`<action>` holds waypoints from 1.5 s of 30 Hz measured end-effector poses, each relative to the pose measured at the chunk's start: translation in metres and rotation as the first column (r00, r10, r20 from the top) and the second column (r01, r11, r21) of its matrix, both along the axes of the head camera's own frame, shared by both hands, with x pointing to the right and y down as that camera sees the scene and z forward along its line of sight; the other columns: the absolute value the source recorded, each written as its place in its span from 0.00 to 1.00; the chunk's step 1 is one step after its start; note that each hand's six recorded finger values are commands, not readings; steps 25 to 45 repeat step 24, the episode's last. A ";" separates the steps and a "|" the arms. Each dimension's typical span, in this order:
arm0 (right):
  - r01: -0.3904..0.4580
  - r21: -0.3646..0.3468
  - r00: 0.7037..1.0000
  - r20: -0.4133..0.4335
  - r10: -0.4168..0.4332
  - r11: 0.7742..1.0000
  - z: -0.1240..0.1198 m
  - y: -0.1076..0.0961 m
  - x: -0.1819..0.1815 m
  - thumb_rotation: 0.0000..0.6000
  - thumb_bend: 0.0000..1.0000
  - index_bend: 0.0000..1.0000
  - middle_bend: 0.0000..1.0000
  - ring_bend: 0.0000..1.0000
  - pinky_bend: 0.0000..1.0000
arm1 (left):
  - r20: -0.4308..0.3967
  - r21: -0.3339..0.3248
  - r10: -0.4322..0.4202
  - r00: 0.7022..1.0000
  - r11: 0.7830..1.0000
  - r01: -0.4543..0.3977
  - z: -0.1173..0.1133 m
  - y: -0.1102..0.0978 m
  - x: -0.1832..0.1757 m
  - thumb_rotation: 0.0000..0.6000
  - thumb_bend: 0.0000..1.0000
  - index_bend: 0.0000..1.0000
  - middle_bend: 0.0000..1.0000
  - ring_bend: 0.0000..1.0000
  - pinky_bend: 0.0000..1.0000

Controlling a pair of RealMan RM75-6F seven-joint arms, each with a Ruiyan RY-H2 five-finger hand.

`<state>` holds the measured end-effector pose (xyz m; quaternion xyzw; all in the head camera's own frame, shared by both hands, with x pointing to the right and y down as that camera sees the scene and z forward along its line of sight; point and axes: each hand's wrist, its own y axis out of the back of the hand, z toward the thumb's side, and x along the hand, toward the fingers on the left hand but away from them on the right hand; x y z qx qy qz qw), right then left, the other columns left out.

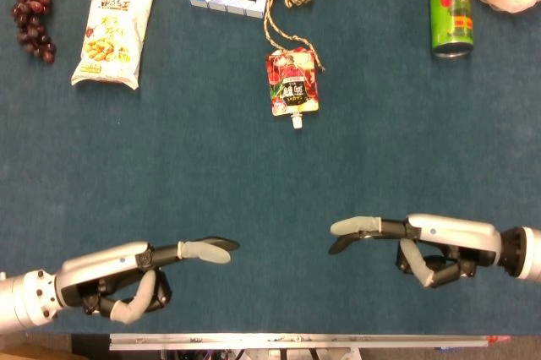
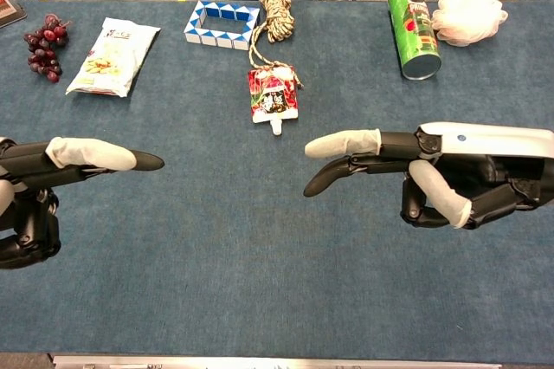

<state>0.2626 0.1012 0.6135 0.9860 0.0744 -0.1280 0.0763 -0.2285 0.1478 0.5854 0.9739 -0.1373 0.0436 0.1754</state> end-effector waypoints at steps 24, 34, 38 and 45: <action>0.048 0.261 0.980 -0.199 0.005 0.964 0.021 0.003 0.017 1.00 1.00 0.16 0.24 0.99 1.00 | 0.151 0.150 -0.051 0.987 0.988 0.029 0.016 -0.004 -0.003 1.00 0.99 0.10 0.00 0.95 0.92; 0.048 0.261 0.980 -0.199 0.005 0.964 0.021 0.003 0.017 1.00 1.00 0.16 0.24 0.99 1.00 | 0.151 0.150 -0.051 0.987 0.988 0.029 0.016 -0.004 -0.003 1.00 0.99 0.10 0.00 0.95 0.92; 0.048 0.261 0.980 -0.199 0.005 0.964 0.021 0.003 0.017 1.00 1.00 0.16 0.24 0.99 1.00 | 0.151 0.150 -0.051 0.987 0.988 0.029 0.016 -0.004 -0.003 1.00 0.99 0.10 0.00 0.95 0.92; 0.048 0.261 0.980 -0.199 0.005 0.964 0.021 0.003 0.017 1.00 1.00 0.16 0.24 0.99 1.00 | 0.151 0.150 -0.051 0.987 0.988 0.029 0.016 -0.004 -0.003 1.00 0.99 0.10 0.00 0.95 0.92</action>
